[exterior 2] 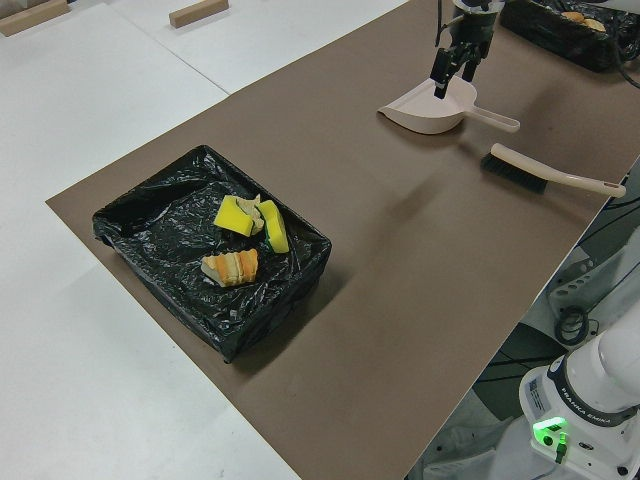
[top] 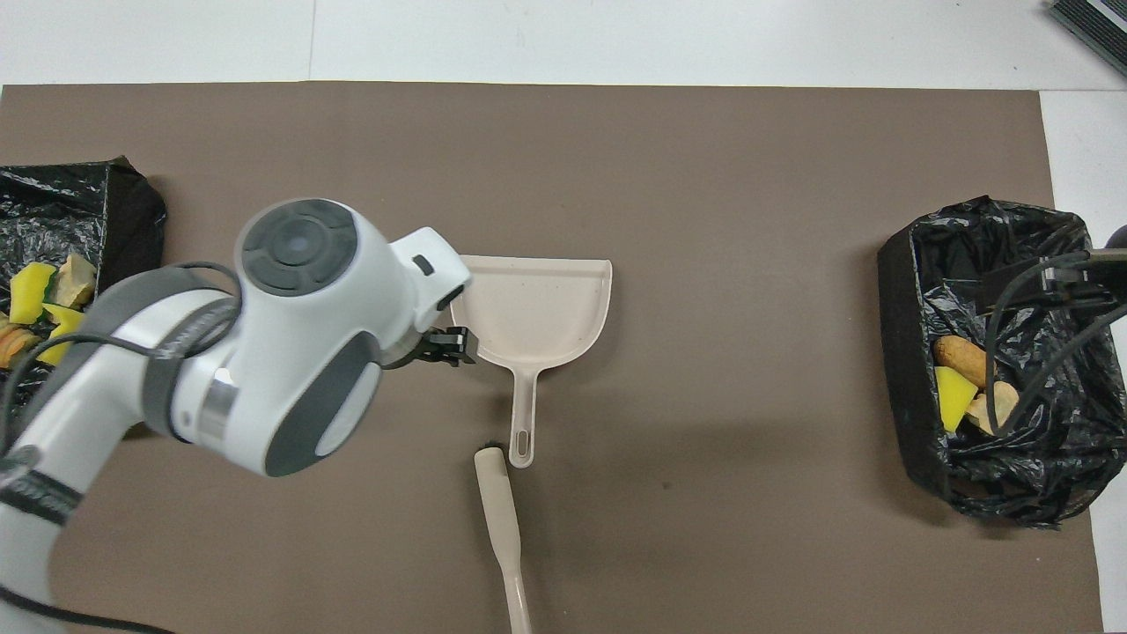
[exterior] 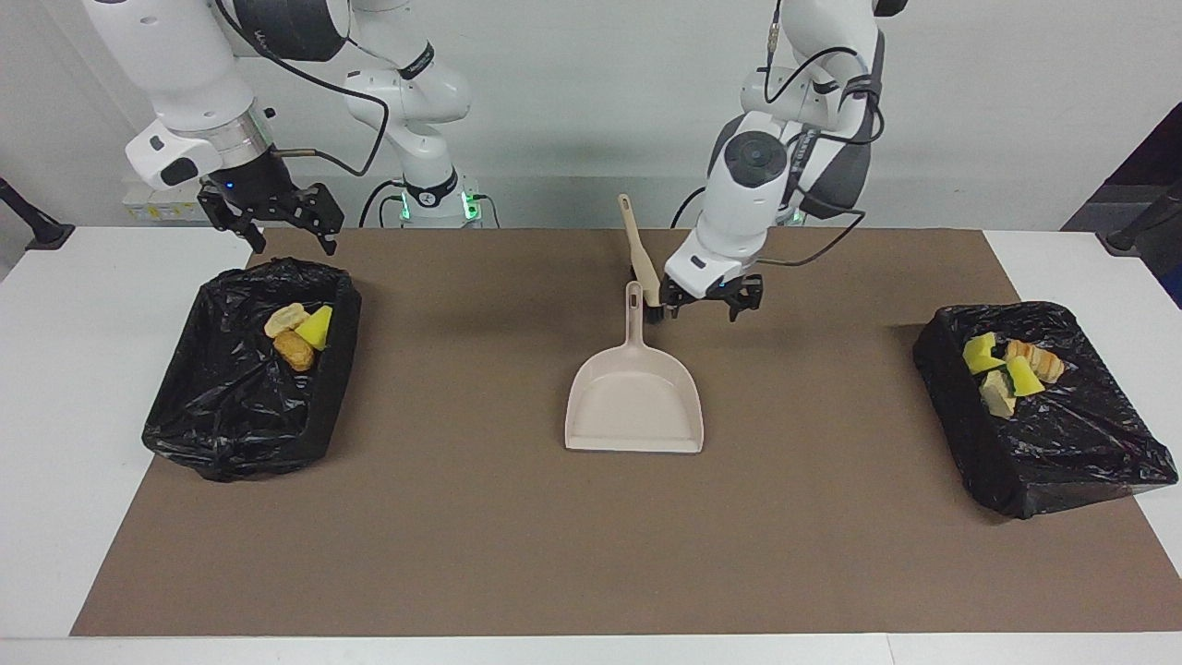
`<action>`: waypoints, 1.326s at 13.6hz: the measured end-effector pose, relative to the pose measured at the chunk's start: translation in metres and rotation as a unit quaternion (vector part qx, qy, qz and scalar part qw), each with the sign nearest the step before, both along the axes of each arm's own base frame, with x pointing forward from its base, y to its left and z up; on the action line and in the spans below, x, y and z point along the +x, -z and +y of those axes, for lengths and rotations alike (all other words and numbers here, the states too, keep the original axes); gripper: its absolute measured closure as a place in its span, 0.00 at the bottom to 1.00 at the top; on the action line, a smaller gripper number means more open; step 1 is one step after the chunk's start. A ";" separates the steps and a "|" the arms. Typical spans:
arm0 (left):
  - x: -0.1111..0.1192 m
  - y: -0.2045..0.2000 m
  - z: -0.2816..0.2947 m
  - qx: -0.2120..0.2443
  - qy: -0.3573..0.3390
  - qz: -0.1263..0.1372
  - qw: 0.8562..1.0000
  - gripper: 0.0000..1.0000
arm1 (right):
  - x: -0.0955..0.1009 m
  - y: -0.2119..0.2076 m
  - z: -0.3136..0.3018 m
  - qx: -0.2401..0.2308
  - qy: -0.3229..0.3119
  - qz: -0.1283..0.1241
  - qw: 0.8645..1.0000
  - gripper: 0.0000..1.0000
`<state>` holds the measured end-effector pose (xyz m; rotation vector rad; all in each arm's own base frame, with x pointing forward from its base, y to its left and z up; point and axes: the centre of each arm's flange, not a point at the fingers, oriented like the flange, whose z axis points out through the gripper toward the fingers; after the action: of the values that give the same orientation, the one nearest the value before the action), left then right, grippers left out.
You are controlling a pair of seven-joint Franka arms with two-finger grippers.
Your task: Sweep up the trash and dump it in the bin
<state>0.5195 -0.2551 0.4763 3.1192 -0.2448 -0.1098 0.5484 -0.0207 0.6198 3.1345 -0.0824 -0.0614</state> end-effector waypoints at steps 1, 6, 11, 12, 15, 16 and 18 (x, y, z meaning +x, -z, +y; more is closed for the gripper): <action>0.006 -0.019 0.026 -0.006 0.000 -0.014 1.000 0.00 | 0.000 0.000 0.000 0.000 0.000 0.000 1.000 0.00; 0.033 -0.126 0.137 -0.006 0.036 -0.066 0.997 0.00 | 0.000 0.000 0.000 0.000 0.000 0.001 1.000 0.00; 0.029 -0.165 0.175 -0.002 0.057 -0.052 0.997 0.00 | -0.002 0.001 -0.001 0.000 0.001 0.002 1.000 0.00; 0.028 -0.164 0.175 -0.002 0.063 -0.049 0.997 0.00 | -0.002 0.001 -0.001 0.000 0.001 0.002 1.000 0.00; 0.024 -0.161 0.181 0.000 0.069 -0.028 0.997 0.00 | -0.004 0.002 -0.001 0.000 0.001 0.003 1.000 0.00; 0.024 -0.161 0.181 0.000 0.069 -0.026 0.997 0.00 | -0.004 0.002 -0.002 0.000 0.001 0.003 1.000 0.00; 0.023 -0.160 0.183 0.000 0.068 -0.024 0.997 0.00 | -0.004 0.002 -0.002 0.000 0.002 0.003 1.000 0.00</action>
<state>0.5430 -0.0725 0.6366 3.1054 -0.4568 -0.0355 0.5448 -0.0227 0.6178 3.1349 -0.0879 -0.0723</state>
